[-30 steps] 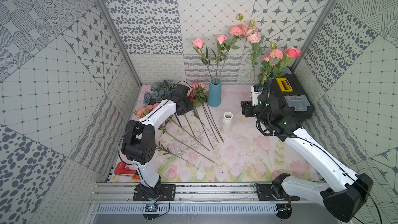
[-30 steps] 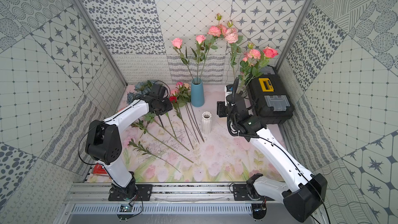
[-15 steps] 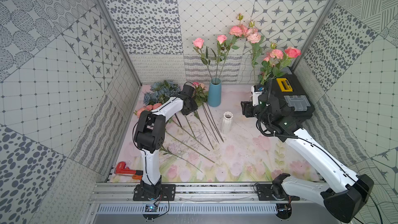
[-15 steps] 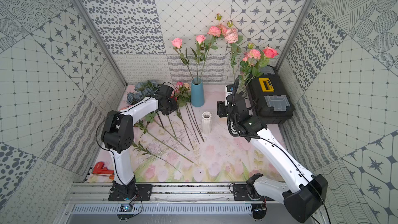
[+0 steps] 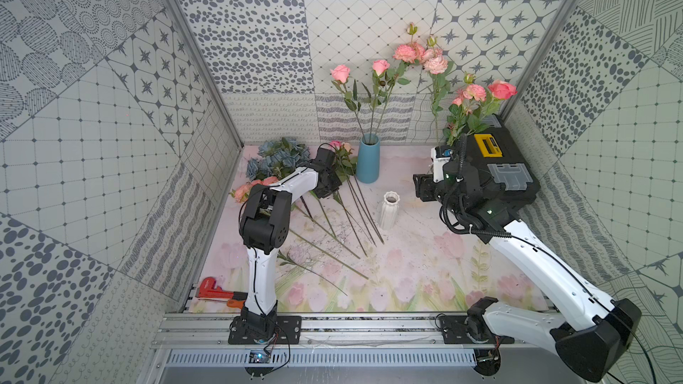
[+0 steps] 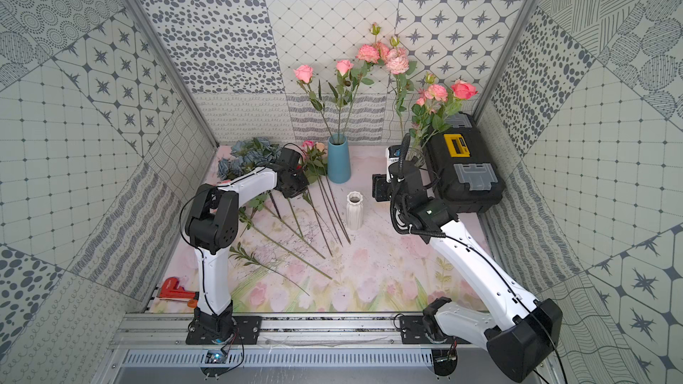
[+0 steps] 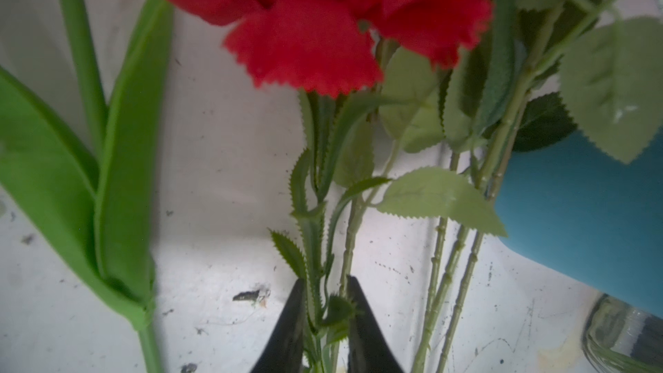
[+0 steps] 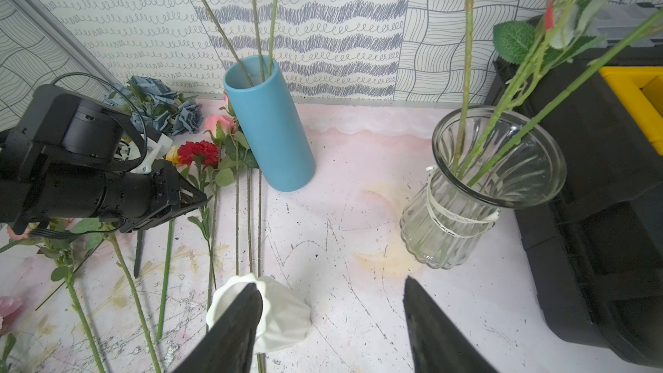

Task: Place the pink flowers into the vase
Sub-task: Adjust the flower at the center of the board.

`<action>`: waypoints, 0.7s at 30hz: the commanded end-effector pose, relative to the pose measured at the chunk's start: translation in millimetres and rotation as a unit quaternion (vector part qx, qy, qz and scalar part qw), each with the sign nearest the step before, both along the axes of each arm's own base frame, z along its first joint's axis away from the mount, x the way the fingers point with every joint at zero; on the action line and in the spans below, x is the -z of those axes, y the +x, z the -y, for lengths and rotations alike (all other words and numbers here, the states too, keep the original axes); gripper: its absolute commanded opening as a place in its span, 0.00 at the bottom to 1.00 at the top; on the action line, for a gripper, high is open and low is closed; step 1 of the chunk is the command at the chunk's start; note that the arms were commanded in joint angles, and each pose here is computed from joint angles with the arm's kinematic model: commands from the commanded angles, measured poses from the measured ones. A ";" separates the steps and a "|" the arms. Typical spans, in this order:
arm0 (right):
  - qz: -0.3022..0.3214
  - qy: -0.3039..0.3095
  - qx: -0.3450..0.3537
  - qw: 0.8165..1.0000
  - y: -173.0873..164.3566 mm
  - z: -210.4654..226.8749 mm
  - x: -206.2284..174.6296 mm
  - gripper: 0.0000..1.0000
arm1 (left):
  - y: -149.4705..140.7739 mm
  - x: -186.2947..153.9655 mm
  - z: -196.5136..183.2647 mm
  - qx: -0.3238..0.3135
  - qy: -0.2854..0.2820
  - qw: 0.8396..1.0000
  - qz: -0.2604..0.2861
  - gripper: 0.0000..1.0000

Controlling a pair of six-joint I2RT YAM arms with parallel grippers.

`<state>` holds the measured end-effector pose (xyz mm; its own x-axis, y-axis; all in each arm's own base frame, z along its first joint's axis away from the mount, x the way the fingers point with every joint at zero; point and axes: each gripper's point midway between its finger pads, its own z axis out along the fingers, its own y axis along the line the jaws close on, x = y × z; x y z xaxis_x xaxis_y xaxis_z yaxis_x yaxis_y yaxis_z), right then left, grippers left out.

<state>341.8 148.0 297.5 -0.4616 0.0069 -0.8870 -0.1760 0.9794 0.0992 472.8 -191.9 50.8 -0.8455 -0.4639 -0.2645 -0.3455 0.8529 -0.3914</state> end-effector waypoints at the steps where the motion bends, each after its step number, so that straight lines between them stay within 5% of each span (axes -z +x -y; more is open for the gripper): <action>1: 0.013 0.013 0.001 1.000 0.5 0.1 -6.1 0.64 | 9.1 -8.5 -3.9 -0.010 -0.002 1.000 0.021 0.10; 5: 0.011 0.012 0.002 1.000 0.8 0.0 -4.6 0.64 | 9.4 -14.4 -16.1 -0.019 0.006 0.999 0.027 0.00; 14: 0.014 0.017 0.001 1.000 0.1 0.4 -8.6 0.65 | 1.3 -40.0 -51.5 -0.029 0.038 0.998 0.028 0.00; 21: 0.011 0.016 0.003 1.000 1.4 0.2 -5.9 0.65 | -3.2 -25.1 -62.7 -0.029 0.038 0.999 0.006 0.01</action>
